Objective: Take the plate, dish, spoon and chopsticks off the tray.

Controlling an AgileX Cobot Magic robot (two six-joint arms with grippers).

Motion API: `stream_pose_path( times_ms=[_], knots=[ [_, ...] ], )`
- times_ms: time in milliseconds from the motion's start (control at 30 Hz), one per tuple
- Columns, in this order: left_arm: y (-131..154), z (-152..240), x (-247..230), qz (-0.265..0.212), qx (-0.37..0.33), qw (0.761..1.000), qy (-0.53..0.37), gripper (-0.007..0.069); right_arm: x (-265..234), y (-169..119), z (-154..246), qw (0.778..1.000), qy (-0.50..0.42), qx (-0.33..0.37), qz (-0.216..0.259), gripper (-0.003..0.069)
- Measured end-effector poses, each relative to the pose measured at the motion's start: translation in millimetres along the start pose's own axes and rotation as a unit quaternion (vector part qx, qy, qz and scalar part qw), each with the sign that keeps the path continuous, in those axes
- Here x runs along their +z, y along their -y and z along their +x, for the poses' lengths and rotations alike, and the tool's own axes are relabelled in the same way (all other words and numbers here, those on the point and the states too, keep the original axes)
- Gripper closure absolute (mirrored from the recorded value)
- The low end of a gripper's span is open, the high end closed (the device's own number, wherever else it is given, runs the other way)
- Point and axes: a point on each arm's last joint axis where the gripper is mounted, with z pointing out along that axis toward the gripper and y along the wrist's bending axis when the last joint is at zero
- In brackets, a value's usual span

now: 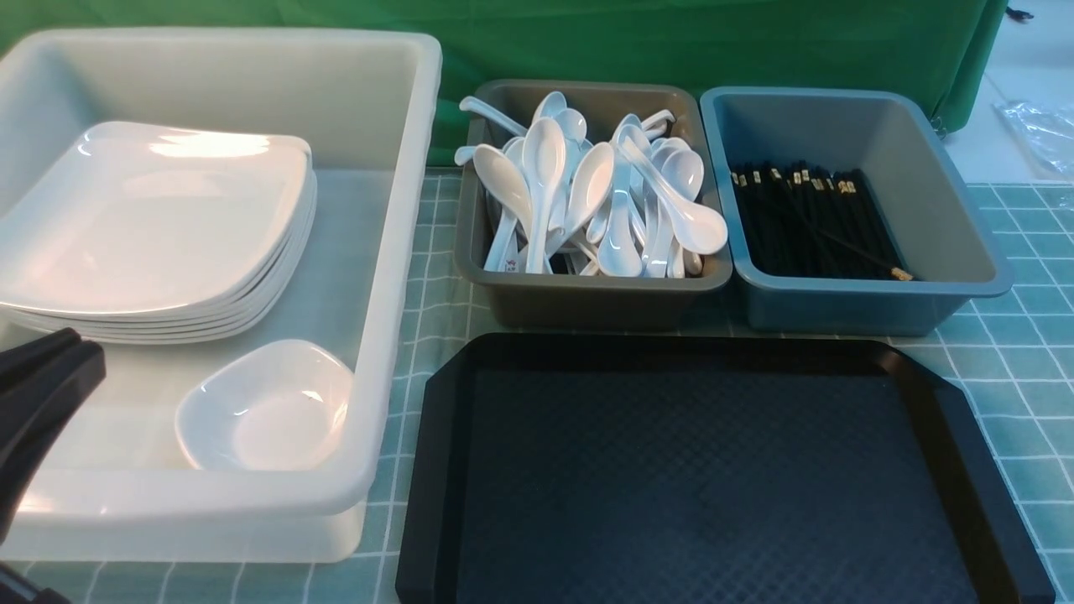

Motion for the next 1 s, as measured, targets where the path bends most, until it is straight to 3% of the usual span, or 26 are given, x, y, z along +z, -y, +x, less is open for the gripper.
stream_pose_path(
  times_ms=[467,600,700,833,1000],
  knots=[
    [-1,0,-3,-0.007,-0.001,1.000,0.004,0.0613,0,0,0,1.000,0.000,0.000,0.000,0.0592],
    [-4,26,-18,-0.107,-0.087,0.990,0.018,0.0613,0,0,0,1.000,0.000,0.000,0.000,0.0589],
    [1,57,-21,-0.150,-0.113,0.982,-0.001,0.0613,0,0,0,1.000,0.000,0.000,0.000,0.0589],
    [9,94,-22,-0.182,-0.142,0.972,-0.033,0.0613,0,0,0,1.000,0.000,0.000,0.000,0.0584],
    [17,125,-19,-0.191,-0.176,0.962,-0.079,0.0613,0,0,0,1.000,0.000,0.000,0.000,0.0573]
  ],
)
